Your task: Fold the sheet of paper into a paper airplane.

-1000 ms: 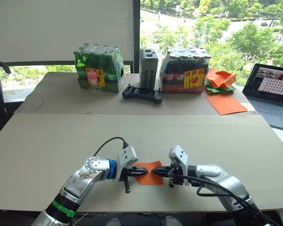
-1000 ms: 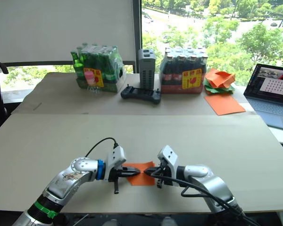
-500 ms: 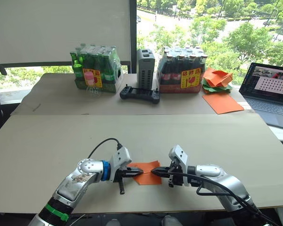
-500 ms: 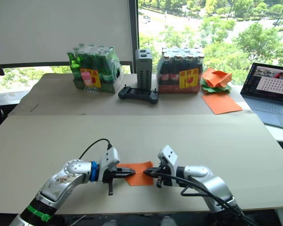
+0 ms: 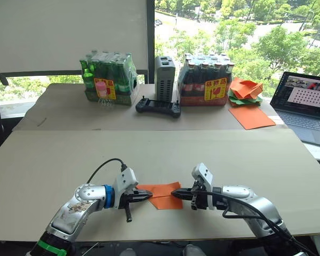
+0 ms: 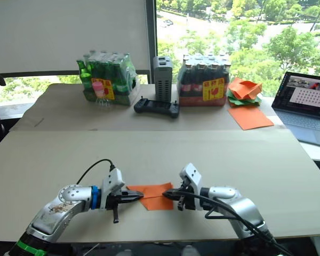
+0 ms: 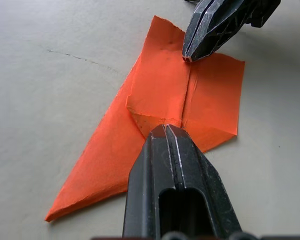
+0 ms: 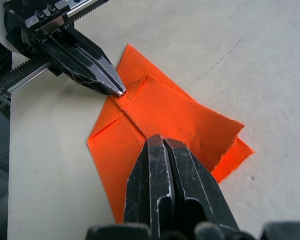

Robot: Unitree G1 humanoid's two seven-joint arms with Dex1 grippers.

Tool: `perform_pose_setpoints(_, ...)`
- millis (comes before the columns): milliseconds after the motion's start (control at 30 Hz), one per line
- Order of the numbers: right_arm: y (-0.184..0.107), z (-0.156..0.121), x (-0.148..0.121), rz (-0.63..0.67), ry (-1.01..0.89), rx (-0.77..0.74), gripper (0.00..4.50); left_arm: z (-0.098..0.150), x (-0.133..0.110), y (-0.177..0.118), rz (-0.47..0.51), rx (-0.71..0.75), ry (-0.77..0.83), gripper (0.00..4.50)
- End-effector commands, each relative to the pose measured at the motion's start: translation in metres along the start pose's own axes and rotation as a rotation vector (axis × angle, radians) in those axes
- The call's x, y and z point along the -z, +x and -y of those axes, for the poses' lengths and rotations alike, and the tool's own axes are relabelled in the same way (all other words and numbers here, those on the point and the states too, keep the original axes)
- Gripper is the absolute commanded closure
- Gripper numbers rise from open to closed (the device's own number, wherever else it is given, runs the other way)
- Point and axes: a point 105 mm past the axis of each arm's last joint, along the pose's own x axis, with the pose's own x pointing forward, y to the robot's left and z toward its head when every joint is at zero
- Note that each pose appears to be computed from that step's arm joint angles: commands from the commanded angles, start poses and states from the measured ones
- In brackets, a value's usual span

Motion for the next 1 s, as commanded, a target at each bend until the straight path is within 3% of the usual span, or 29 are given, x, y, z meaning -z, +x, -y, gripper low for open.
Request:
perform_pose_setpoints(33, -0.004, 0.004, 0.006, -0.012, 0.07, 0.014, 4.46, -0.004, 0.037, -0.008, -0.13, -0.046, -0.08, 4.5)
perform_pose_setpoints(633, -0.027, 0.017, 0.019, -0.103, 0.063, 0.063, 4.46, -0.009, 0.031, 0.001, -0.113, -0.04, -0.066, 4.5)
perform_pose_setpoints(767, -0.036, 0.016, 0.008, -0.079, 0.067, 0.03, 4.46, -0.01, 0.029, 0.001, -0.109, -0.04, -0.065, 4.5)
perform_pose_setpoints(1000, -0.056, -0.009, -0.041, 0.071, 0.168, -0.209, 4.46, -0.013, 0.023, -0.003, -0.075, -0.059, -0.086, 4.5)
